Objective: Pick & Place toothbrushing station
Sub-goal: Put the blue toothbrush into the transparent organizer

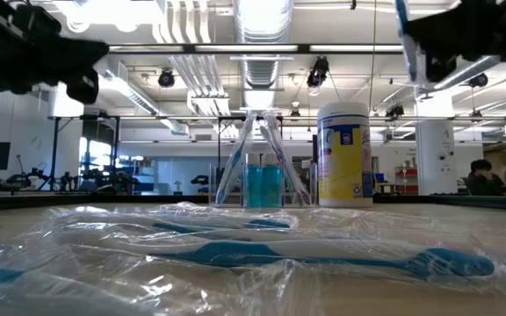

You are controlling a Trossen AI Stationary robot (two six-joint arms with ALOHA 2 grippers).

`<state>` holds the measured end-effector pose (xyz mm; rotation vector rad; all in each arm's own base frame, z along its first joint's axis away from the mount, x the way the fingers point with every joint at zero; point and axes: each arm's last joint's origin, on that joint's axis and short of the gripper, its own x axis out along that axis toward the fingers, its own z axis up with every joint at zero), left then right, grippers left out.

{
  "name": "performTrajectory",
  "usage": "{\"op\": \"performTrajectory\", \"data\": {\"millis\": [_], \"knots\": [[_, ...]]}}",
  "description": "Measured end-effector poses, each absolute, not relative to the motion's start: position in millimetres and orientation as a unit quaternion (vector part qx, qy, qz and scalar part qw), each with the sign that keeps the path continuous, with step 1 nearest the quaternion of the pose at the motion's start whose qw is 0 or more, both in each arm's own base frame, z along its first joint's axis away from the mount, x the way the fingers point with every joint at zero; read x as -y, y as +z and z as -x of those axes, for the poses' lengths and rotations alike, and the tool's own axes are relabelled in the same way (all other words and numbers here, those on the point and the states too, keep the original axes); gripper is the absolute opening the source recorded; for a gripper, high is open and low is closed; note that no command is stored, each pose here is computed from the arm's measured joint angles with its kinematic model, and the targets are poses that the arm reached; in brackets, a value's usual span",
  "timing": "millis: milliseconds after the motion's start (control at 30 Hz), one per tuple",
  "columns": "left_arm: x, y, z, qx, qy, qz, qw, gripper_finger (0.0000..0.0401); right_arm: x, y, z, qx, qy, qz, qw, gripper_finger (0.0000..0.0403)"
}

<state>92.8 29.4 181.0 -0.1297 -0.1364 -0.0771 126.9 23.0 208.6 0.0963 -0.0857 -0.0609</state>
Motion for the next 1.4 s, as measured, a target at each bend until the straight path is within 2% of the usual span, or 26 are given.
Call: {"op": "performTrajectory", "data": {"millis": [133, 267, 400, 500, 700, 833, 1067, 1400], "knots": [[-25.3, 192.8, -91.2, 0.119, -0.061, 0.049, 0.990, 0.0026, -28.5, 224.2, -150.9, 0.034, -0.032, -0.004, 0.999, 0.0024], [-22.9, 205.5, -89.3, 0.135, -0.065, 0.044, 0.988, 0.0026, -36.9, 245.7, -177.7, 0.098, 0.037, 0.031, 0.994, 0.0024], [-21.8, 214.8, -90.0, 0.139, -0.062, 0.051, 0.987, 0.0026, -39.2, 258.4, -212.9, 0.073, 0.053, 0.023, 0.996, 0.0024], [-21.2, 222.5, -91.9, 0.138, -0.068, 0.051, 0.987, 0.0025, -39.4, 259.7, -242.0, 0.044, 0.049, 0.026, 0.998, 0.0024], [-22.1, 234.0, -101.9, 0.112, -0.078, 0.065, 0.988, 0.0025, -41.2, 256.3, -291.5, 0.037, 0.135, 0.044, 0.989, 0.0024], [-21.8, 244.2, -110.9, 0.095, -0.091, 0.073, 0.989, 0.0025, -43.8, 241.2, -314.2, 0.026, 0.142, 0.047, 0.988, 0.0024], [-18.1, 249.7, -133.0, 0.051, -0.123, 0.052, 0.990, 0.0025, -44.4, 213.2, -333.4, 0.007, 0.138, 0.040, 0.990, 0.0024], [-12.6, 245.4, -168.4, -0.009, -0.135, 0.035, 0.990, 0.0026, -39.2, 218.2, -332.0, 0.020, 0.115, 0.030, 0.993, 0.0024]]}}
